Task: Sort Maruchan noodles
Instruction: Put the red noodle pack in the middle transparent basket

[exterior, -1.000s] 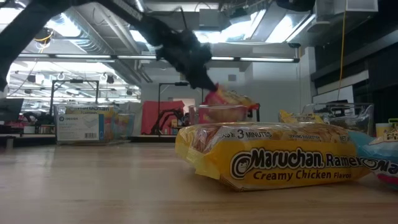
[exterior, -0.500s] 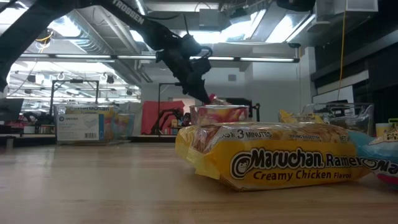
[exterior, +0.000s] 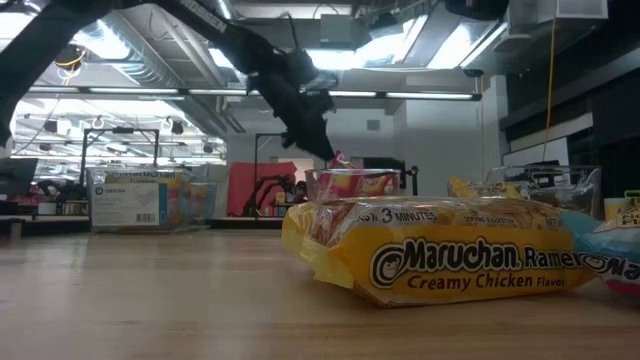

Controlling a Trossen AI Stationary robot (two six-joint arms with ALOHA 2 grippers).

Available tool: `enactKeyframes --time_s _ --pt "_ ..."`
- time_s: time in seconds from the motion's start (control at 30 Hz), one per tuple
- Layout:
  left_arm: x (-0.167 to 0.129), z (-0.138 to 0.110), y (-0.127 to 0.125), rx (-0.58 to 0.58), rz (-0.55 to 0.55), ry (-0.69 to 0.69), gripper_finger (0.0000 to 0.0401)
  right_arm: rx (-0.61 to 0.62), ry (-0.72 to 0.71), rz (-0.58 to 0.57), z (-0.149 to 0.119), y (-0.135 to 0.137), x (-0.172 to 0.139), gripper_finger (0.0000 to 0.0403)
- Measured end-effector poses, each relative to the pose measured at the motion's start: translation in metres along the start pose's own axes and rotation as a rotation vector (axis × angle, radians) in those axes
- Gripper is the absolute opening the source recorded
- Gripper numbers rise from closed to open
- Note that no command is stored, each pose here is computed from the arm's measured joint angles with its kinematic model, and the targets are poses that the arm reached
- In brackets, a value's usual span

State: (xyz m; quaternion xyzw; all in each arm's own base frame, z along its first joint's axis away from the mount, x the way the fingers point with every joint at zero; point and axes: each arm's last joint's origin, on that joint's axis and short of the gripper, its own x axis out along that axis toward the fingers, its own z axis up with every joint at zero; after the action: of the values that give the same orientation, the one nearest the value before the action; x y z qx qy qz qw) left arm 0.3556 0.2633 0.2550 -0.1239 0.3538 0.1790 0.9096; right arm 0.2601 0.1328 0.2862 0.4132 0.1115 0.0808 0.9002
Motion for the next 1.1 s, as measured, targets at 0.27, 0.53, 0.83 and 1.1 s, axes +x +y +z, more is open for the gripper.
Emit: enactKeyframes --time_s 0.27,0.53,0.83,1.1 --pt "-0.067 0.016 -0.014 -0.069 -0.066 -0.051 0.0059 -0.002 0.003 -0.003 0.000 0.000 0.000 0.0108" --pt "-0.076 0.002 -0.062 0.011 -0.162 0.139 0.0055 -0.002 0.005 -0.001 0.000 0.000 0.000 0.0108" --pt "-0.036 -0.013 -0.084 0.067 -0.152 0.254 0.0044 0.000 0.000 0.005 0.000 0.000 0.000 0.0108" --pt "-0.022 -0.018 -0.090 0.126 -0.143 0.281 0.0003 0.000 0.034 0.031 -0.001 0.001 0.000 0.0108"
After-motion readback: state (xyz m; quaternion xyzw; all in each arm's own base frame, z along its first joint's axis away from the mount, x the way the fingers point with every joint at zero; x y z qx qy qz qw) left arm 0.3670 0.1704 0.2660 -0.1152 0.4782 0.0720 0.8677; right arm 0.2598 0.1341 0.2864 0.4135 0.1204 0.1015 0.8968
